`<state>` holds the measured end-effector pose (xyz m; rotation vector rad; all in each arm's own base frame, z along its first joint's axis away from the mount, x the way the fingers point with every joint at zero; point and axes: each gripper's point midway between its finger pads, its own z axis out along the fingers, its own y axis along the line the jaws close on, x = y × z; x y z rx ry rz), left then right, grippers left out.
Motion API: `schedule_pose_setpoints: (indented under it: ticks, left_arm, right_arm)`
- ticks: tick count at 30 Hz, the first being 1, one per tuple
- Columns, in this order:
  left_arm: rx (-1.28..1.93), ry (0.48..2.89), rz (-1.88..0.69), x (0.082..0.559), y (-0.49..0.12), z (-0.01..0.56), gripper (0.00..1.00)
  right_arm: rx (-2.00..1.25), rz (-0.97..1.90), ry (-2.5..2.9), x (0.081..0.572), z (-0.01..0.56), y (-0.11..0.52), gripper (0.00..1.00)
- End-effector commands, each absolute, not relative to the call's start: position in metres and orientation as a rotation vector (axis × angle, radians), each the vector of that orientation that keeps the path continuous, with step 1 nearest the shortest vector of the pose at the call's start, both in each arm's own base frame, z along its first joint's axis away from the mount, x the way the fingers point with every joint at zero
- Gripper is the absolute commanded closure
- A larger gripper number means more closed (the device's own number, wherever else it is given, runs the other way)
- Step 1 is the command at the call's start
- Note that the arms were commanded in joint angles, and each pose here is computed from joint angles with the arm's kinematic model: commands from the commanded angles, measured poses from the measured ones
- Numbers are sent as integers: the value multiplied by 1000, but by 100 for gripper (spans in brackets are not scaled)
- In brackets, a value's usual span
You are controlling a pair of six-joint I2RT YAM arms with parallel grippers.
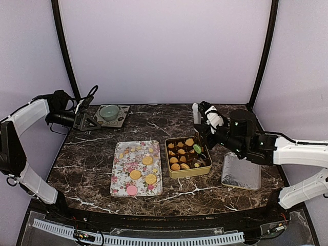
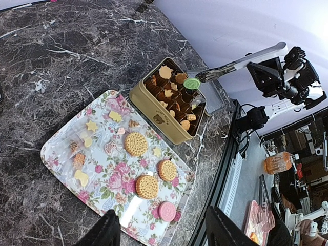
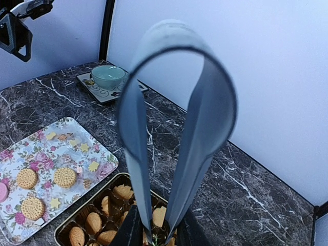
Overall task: Pack the cookies
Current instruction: Adjust the fake cookies in the empty pocket of the box.
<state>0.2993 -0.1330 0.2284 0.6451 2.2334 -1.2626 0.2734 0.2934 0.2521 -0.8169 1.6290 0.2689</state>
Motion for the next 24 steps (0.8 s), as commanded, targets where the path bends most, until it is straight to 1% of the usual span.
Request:
schedule_pose_setpoints:
  ticks: [1,9,13,16,19,21,24]
  left_arm:
    - [648,2210,-1294,296,-134,234,41]
    - [645,2210,-1296,297,-134,234,41]
    - [645,2209,-1296,297,-134,234,41]
    - [645,2209,-1296,297,-134,234,41]
    - [646,2206,-1300,297,-134,234,41]
    - [644,2205,-1305,297,-134,234,41]
    - [646,2204,-1306,296,-135,235,41]
  right_arm:
    - [-688,275,1570,286,283,277,91]
    - [-670,288,1607,291,269,269,88]
    - [-657,332,1595,288,275,270,81]
    - [-669,380,1581,282,280,274,70]
    - [-680,394,1618,282,267,277,58]
    - [-674,403,1632,283,261,278,56]
    - [-662,418,1646,284,254,279,55]
